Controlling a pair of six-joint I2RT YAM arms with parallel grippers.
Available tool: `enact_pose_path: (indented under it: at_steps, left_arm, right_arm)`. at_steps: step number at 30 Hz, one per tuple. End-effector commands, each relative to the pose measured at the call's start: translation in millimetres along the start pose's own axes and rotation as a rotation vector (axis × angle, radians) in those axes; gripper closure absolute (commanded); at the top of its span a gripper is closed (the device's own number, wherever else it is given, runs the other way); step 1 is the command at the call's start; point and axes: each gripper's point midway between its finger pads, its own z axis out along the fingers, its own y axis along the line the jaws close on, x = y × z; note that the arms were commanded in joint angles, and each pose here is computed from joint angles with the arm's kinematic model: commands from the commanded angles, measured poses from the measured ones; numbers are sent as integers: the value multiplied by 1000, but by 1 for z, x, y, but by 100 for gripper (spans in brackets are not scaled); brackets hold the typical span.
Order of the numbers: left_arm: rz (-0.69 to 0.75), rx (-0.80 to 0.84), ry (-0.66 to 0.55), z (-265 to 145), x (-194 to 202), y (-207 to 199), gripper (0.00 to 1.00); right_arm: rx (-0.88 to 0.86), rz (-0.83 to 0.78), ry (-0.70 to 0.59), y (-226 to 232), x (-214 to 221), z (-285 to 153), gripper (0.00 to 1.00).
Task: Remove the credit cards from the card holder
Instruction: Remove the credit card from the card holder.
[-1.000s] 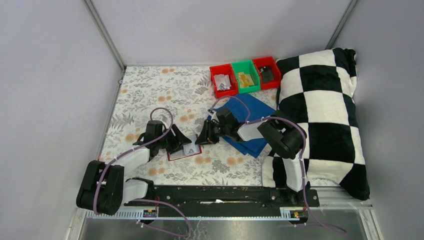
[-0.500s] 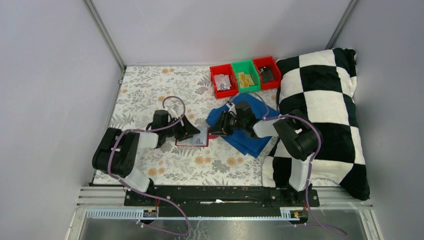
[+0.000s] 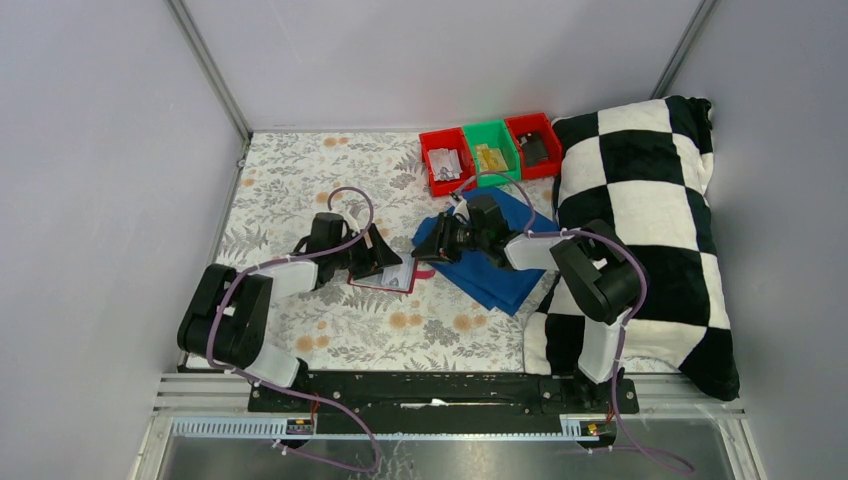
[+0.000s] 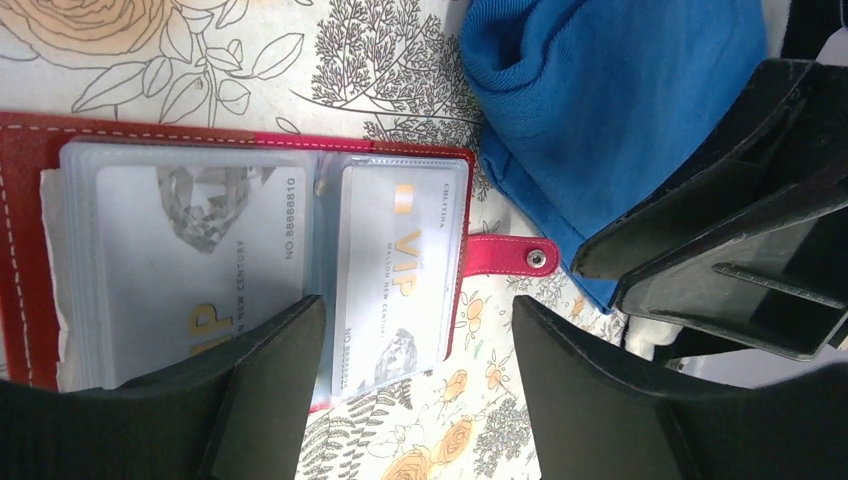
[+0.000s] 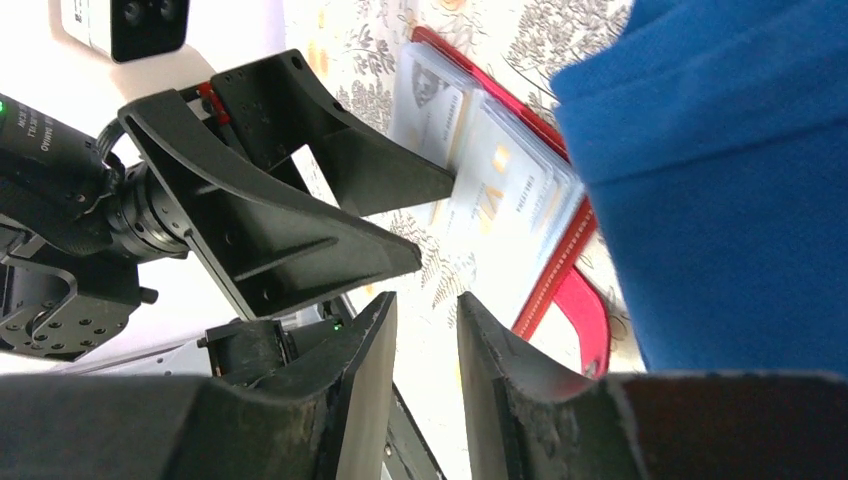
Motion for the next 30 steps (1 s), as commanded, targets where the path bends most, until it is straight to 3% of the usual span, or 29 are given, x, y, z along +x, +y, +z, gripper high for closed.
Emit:
enact_pose_path:
  at_steps: [1,11,30]
  left_arm:
    - [4,-5,-27,-7,-5,-1,27]
    - [-62,3,14,3,2,10,33]
    - [-142,47,17,0,2,19,38]
  right_arm:
    - [-27,-49,21,16,1,14,64]
    - [12,-16,70,0,16,40,64]
    - [20,-14,60,-4,16,45,64]
